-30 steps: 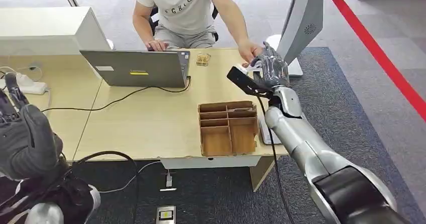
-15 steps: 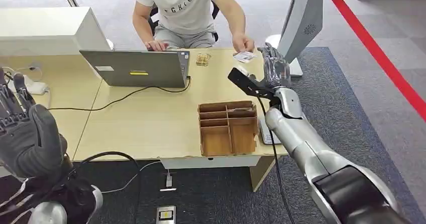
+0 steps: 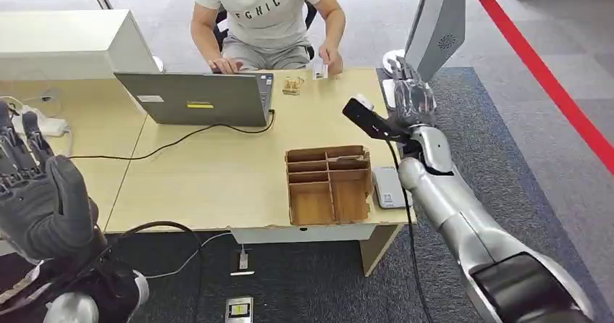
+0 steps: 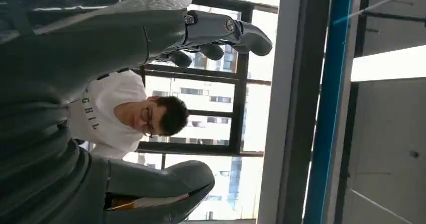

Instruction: Pass the card to the sensor for recognition and then transmit it.

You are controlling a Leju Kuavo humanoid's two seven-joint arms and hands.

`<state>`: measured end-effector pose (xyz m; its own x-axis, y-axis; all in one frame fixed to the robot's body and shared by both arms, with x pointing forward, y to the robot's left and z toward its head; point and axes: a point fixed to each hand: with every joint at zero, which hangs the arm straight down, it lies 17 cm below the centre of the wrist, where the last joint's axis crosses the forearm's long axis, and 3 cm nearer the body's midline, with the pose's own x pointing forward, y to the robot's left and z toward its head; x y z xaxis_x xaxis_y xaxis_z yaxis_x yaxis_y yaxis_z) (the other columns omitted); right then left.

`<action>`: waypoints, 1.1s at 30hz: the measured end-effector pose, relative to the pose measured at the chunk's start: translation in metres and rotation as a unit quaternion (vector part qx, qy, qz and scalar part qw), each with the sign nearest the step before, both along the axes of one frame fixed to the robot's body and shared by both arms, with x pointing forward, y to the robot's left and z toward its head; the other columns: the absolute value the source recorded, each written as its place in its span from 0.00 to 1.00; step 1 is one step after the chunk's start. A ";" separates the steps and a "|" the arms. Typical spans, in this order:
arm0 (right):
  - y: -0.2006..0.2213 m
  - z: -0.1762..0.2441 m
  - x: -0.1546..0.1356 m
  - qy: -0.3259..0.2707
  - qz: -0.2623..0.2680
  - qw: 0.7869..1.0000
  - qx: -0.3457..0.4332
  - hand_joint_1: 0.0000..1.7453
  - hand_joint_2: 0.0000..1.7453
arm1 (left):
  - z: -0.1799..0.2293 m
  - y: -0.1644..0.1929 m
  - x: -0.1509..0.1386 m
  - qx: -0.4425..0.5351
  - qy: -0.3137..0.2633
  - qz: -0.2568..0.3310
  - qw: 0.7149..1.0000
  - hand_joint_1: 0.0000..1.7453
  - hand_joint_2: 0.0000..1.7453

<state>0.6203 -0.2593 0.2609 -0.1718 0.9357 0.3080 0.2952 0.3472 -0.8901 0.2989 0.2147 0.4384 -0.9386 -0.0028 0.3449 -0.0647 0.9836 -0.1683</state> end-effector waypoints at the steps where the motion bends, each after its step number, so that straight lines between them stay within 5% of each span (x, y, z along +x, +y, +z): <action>1: -0.001 -0.002 -0.006 -0.002 0.003 1.000 0.002 0.00 1.00 | -0.002 0.001 0.000 0.002 0.002 0.005 1.000 0.00 1.00; 21: -0.066 -0.020 -0.139 -0.001 0.023 0.997 0.079 0.00 1.00 | -0.021 0.025 -0.007 0.019 0.044 0.063 0.997 0.00 1.00; 33: -0.040 -0.011 -0.155 0.000 0.069 0.996 0.064 0.00 1.00 | -0.019 0.029 -0.012 0.020 0.046 0.075 0.996 0.00 1.00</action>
